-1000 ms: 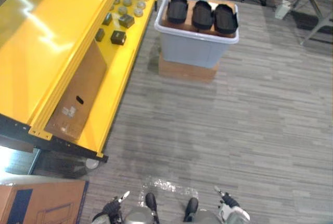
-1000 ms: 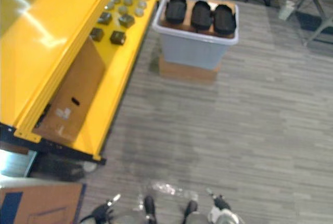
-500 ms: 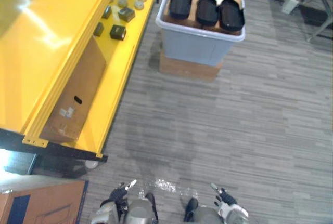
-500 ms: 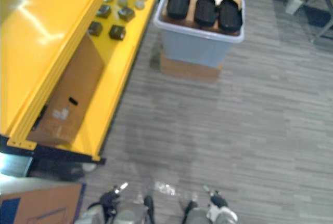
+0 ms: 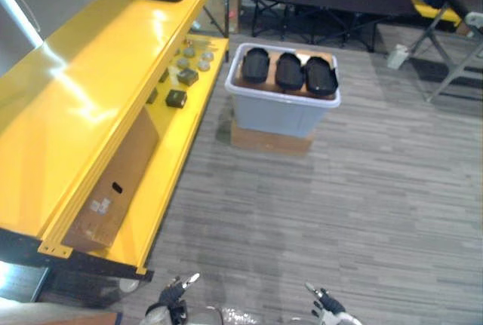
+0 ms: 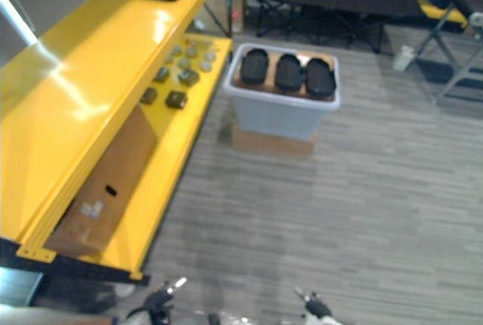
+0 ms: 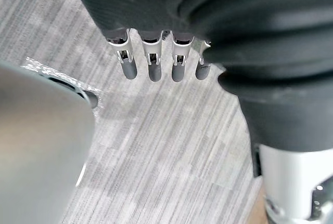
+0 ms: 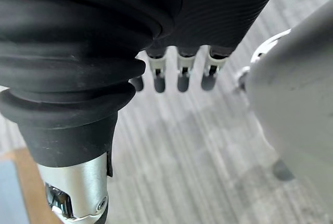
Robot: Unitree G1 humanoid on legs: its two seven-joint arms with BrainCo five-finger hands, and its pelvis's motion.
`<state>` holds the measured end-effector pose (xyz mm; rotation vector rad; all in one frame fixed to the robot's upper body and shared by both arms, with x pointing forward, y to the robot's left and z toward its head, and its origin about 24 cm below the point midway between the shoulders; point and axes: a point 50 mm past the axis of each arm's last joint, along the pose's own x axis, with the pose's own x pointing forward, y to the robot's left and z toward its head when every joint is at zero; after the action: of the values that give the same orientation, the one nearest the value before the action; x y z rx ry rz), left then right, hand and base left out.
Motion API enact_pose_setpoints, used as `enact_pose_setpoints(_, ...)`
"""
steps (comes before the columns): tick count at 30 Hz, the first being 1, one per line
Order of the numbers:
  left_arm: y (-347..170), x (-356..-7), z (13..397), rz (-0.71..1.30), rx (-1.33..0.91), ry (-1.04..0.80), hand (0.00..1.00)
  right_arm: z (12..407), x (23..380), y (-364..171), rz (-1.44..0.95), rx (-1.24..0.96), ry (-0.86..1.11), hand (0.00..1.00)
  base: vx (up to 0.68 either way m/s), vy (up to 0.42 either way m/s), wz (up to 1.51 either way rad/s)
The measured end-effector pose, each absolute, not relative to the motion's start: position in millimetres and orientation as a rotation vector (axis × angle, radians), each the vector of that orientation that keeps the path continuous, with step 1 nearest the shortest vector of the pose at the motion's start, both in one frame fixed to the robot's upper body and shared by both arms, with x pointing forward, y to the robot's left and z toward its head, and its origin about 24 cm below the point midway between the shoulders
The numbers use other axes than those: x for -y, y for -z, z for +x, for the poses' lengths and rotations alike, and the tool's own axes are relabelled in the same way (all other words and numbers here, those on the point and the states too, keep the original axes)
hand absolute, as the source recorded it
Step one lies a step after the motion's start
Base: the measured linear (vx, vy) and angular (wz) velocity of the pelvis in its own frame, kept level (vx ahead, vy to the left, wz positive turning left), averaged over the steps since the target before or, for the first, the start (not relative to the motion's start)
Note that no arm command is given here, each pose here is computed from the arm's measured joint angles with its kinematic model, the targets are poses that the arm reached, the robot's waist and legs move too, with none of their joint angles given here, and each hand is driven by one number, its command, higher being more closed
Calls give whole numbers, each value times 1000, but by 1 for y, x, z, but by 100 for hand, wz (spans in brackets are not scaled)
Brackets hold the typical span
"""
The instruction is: Walk over and take plastic housings, then place them on the shelf
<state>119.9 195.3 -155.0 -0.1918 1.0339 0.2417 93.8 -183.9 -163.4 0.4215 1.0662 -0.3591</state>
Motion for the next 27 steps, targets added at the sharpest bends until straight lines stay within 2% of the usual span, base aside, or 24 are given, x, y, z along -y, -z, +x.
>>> enact_pose_setpoints(7, 158, -181, 114, -222, -1048, -223, 0, 88, 199, 164, 368, -1092, 371, 0, 85, -28, -2)
enact_pose_setpoints(21, 159, -190, 109, -221, -1077, -253, 0, 85, 196, 166, 412, -1123, 397, 0, 1, 22, -3)
enact_pose_setpoints(24, 158, -187, 113, -228, -1068, -247, 0, 95, 201, 162, 411, -1083, 401, 0, -73, 50, -21)
enact_pose_setpoints(27, 156, -202, 115, -201, -1070, -279, 0, 98, 198, 161, 458, -1058, 424, 0, -44, 2, 0)
